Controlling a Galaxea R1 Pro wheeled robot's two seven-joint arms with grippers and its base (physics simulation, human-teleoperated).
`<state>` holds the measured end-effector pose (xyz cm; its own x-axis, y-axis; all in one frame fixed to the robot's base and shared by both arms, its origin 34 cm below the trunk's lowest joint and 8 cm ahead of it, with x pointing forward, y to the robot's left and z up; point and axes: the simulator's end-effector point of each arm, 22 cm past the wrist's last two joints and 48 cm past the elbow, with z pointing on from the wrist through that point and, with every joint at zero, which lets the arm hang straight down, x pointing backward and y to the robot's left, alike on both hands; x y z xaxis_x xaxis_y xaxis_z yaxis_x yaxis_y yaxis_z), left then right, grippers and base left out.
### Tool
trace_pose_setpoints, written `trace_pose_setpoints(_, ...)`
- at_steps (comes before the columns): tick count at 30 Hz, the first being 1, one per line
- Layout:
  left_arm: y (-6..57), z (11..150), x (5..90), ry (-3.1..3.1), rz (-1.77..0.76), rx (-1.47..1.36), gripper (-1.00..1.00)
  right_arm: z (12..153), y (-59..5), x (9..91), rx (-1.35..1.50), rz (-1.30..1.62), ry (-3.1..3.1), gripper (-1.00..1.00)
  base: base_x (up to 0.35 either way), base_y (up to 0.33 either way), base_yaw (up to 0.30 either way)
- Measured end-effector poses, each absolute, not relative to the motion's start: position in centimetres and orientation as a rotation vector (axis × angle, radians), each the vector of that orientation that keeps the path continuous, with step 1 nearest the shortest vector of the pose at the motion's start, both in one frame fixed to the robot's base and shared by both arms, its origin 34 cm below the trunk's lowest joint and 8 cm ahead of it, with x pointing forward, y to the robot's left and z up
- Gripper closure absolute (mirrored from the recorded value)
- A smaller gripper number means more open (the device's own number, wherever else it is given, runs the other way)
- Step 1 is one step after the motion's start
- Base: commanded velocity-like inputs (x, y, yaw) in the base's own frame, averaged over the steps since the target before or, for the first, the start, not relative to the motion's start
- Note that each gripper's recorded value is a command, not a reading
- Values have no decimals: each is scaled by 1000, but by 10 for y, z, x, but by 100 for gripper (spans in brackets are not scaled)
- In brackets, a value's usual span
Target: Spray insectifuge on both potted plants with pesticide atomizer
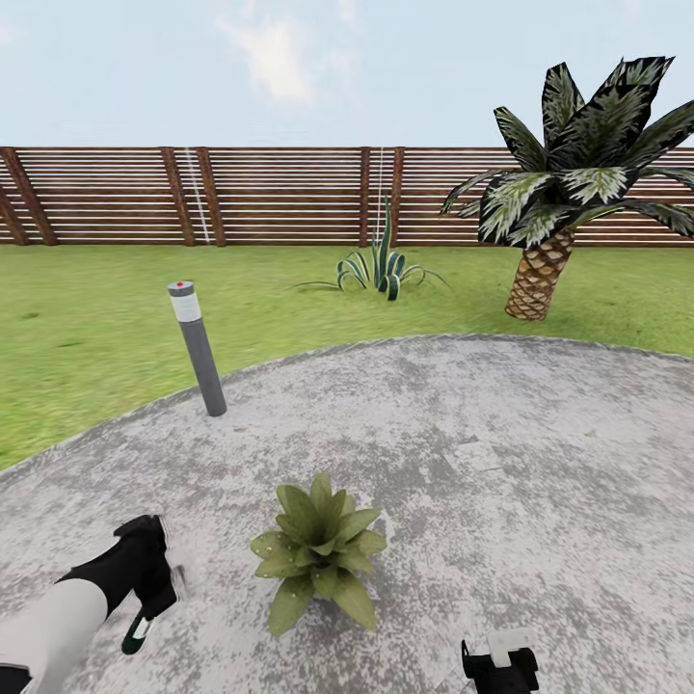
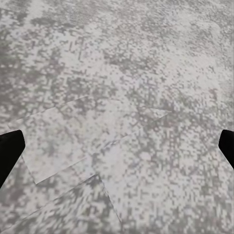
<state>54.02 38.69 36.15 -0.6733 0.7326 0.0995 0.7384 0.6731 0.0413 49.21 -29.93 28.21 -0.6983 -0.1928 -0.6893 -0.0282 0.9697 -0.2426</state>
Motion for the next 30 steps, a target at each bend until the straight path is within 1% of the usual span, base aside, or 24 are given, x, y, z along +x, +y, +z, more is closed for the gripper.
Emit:
trace_pose_setpoints(4,392,362,539,-2809,-121,-1223,100,282,-299,492,-154,-272,2333,-100,0,0,0)
trace_pose_setpoints(11,344,363,555,-2884,-25,-1231,100,282,-298,492,-154,-272,2333,-100,0,0,0)
trace_pose_setpoints(16,337,374,573,-2970,13,-1186,100,282,-298,492,-154,-272,2333,-100,0,0,0)
trace_pose_setpoints(22,341,357,548,-2927,50,-1154,100,282,-298,492,-154,-272,2333,-100,0,0,0)
trace_pose_setpoints(26,342,339,516,-2863,101,-1109,100,282,-298,492,-154,-272,2333,-100,0,0,0)
trace_pose_setpoints(28,342,337,514,-2859,99,-1109,100,282,-298,492,-154,-272,2333,-100,0,0,0)
trace_pose_setpoints(30,350,336,519,-2872,42,-1112,100,282,-298,492,-154,-272,2333,-100,0,0,0)
